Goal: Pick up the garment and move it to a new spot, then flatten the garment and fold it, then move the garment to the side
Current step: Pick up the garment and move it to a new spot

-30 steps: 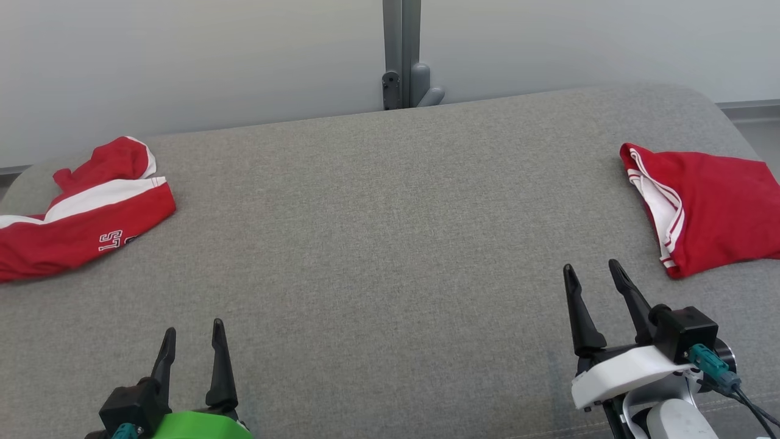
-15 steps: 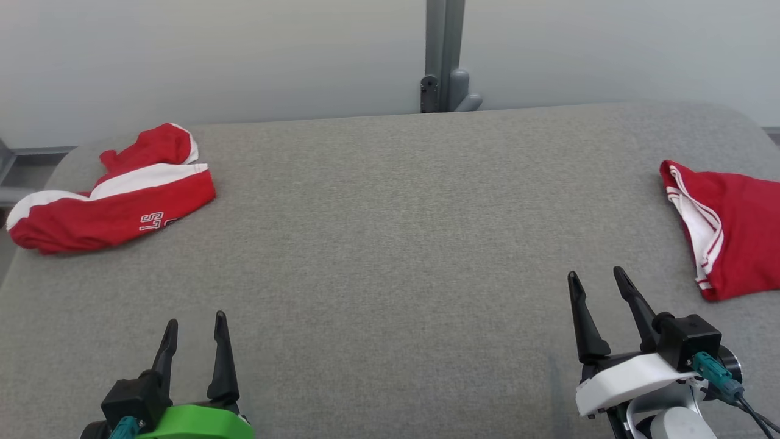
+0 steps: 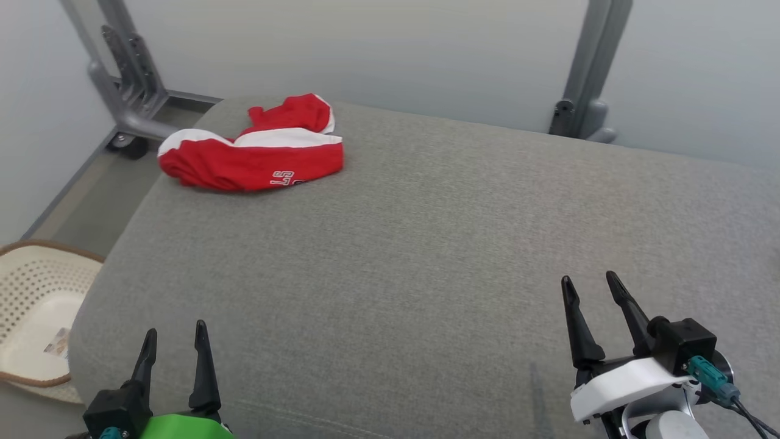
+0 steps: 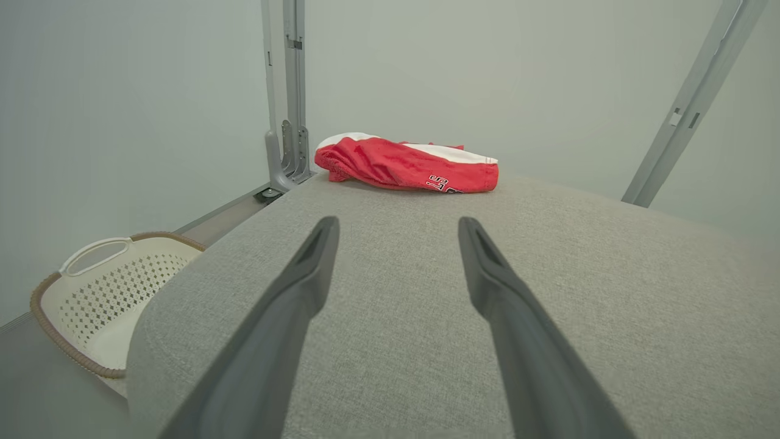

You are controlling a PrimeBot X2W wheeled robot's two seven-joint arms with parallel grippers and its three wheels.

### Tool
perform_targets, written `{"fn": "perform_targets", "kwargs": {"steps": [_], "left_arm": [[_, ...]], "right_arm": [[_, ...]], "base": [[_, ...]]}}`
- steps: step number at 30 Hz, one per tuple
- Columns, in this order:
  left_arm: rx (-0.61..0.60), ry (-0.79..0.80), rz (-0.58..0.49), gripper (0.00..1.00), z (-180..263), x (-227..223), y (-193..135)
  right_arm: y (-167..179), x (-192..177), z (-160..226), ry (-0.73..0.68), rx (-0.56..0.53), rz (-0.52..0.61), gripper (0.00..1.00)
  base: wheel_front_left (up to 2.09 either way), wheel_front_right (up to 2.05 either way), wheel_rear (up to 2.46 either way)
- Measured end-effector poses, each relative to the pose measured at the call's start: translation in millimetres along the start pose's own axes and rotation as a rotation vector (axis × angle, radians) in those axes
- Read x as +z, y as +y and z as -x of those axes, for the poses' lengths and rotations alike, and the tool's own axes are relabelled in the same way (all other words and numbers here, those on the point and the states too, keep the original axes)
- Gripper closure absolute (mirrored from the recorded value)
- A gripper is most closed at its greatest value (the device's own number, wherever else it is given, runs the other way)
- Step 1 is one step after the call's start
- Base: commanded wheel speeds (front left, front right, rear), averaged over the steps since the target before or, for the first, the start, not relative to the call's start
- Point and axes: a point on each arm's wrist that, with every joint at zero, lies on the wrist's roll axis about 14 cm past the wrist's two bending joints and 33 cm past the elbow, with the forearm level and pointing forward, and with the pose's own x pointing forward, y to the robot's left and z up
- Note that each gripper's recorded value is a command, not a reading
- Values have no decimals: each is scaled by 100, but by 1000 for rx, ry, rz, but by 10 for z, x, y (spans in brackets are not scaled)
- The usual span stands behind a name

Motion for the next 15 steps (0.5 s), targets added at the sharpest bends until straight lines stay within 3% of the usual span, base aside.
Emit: {"fn": "perform_targets", "kwargs": {"steps": [8,15], "left_arm": [[154,-32,-2,0,333,98,481],[197,-39,0,0,424,116,591]], "right_arm": [[504,-104,-224,24,153,-23,0],[600,-134,-283,29,182,-24,0]], "base": [[0,0,0],[0,0,0]]}}
